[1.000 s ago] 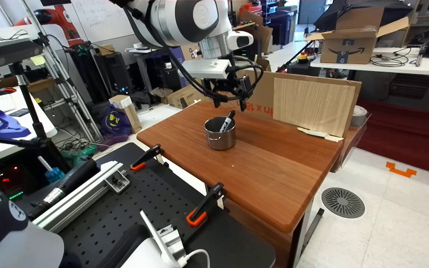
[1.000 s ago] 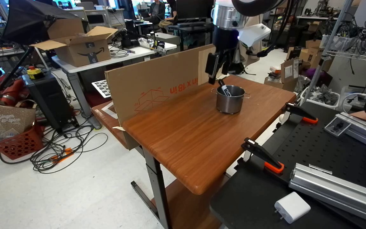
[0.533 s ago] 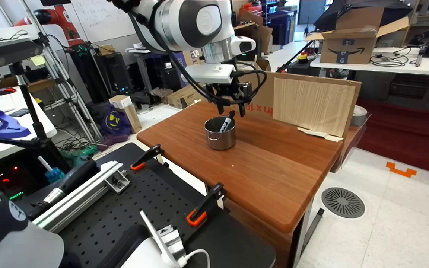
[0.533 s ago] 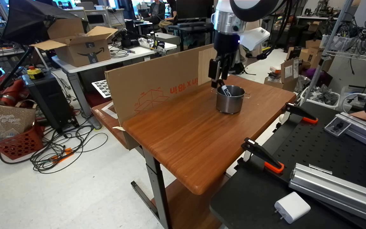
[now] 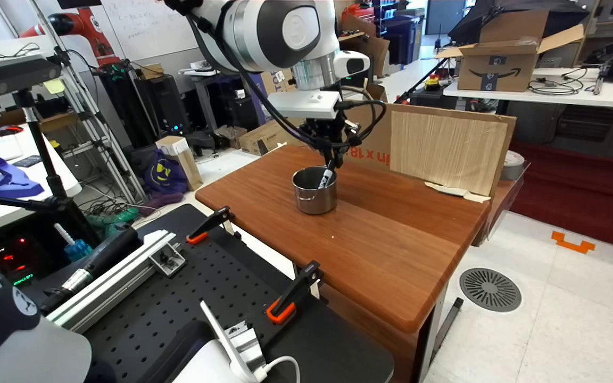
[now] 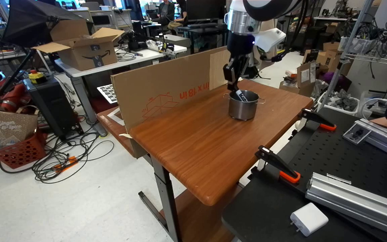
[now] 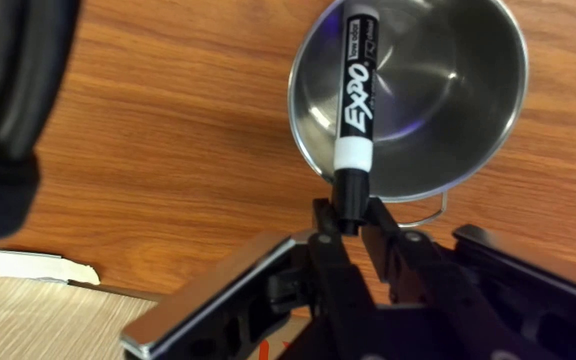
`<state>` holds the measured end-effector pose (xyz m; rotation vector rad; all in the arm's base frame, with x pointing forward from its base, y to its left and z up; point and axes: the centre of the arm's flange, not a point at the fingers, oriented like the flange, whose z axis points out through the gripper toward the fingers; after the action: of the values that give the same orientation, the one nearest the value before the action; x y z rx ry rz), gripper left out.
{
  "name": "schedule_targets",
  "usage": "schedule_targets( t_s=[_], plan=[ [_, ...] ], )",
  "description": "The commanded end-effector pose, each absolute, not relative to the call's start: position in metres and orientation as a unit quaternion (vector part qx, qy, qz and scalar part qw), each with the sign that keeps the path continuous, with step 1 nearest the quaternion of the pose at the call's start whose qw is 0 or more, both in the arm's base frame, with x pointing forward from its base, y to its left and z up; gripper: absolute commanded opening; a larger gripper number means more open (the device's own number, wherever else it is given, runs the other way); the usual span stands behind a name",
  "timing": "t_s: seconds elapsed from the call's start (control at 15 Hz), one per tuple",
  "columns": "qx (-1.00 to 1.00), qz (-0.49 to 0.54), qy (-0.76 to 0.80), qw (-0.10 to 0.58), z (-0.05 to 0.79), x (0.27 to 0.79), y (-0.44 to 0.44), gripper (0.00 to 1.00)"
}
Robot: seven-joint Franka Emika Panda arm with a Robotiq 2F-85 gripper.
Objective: Put the marker in the pot on the table
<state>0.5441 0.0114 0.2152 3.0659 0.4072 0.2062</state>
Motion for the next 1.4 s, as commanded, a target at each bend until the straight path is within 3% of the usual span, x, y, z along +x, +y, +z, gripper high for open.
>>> schedule_targets(
  t_s=[0.0,0.33,0.93,1.33],
  plan=[
    [0.988,0.07,0.137,0.01,0.215,0.548,0.006,0.04],
    [0.988,0.073,0.134,0.001,0.221,0.545,0.0,0.05],
    [0.987,0.117,0.071,-0.081,0.27,0.548,-0.038,0.05],
    [0.988,0.13,0.012,-0.086,0.308,0.55,-0.073,0.05]
  ],
)
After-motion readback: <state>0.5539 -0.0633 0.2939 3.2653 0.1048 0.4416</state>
